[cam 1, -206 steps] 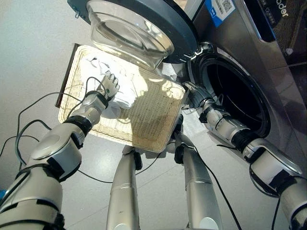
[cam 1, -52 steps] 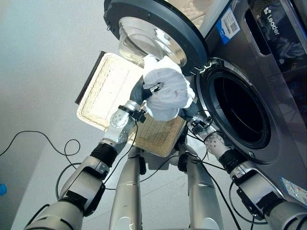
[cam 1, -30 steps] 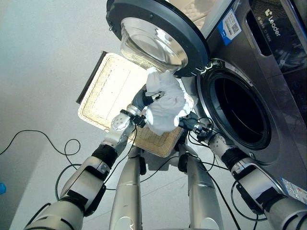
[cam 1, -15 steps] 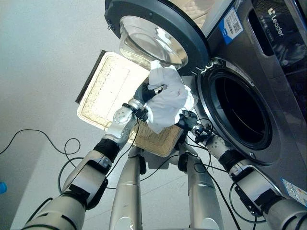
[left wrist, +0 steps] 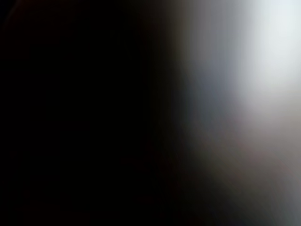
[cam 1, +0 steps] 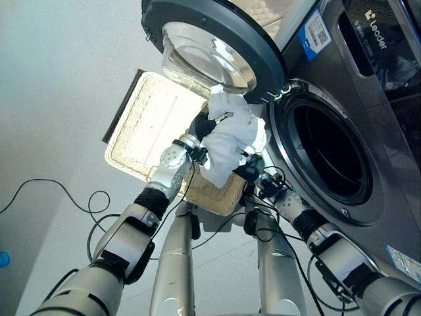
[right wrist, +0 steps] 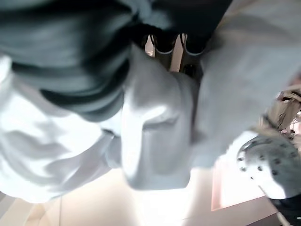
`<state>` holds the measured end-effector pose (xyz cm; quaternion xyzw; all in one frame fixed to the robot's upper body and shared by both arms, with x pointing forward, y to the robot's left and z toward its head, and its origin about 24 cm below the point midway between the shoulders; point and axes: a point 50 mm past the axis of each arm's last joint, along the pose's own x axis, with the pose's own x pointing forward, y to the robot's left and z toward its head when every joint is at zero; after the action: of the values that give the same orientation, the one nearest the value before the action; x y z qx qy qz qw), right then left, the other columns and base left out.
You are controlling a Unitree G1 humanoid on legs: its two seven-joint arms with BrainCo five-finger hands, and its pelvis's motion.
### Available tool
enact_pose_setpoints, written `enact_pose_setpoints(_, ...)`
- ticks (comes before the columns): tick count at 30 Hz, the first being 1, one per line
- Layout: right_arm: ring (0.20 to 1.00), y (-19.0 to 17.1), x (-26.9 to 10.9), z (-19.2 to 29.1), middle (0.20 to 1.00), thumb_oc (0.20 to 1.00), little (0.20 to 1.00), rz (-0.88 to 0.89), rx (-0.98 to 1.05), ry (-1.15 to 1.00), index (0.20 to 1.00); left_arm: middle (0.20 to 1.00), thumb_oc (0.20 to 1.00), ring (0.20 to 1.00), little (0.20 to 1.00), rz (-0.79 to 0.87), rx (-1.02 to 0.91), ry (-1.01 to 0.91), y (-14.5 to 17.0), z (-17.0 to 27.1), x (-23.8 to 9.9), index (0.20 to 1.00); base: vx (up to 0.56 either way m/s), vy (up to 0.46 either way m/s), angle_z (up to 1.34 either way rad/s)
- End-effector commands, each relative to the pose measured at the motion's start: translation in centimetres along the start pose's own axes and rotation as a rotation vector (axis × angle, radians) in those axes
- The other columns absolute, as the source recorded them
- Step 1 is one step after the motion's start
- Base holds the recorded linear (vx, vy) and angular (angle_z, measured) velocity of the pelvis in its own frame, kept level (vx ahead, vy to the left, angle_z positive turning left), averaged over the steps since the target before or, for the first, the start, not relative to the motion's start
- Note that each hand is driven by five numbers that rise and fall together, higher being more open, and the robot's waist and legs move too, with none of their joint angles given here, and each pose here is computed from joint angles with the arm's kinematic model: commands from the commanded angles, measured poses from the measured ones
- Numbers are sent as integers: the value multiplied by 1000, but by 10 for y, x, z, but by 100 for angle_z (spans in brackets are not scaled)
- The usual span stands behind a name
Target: Put the clothes into the washing machine.
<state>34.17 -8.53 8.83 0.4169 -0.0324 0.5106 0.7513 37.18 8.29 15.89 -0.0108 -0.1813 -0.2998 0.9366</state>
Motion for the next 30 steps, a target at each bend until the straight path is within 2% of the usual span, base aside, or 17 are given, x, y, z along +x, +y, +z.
enact_pose_setpoints(1,200,59,68,17,200,200,200,422,-14,-135,200,200,200,200,200,-120,34,108,-32,-27,-3,200,0,0,0)
enact_pose_setpoints(22,200,40,59,34,200,200,200,245,-64,-229,200,200,200,200,200,-185,175,119,-34,-24,0,200,-2,2,-2)
enact_pose_setpoints(25,200,29,52,43,200,200,200,112,-138,-277,200,200,200,200,200,-219,259,130,-35,-24,0,200,0,0,0)
enact_pose_setpoints(30,200,12,33,48,200,200,200,-53,-131,-399,200,200,200,200,200,-239,310,134,-37,-25,-1,200,-2,29,-8)
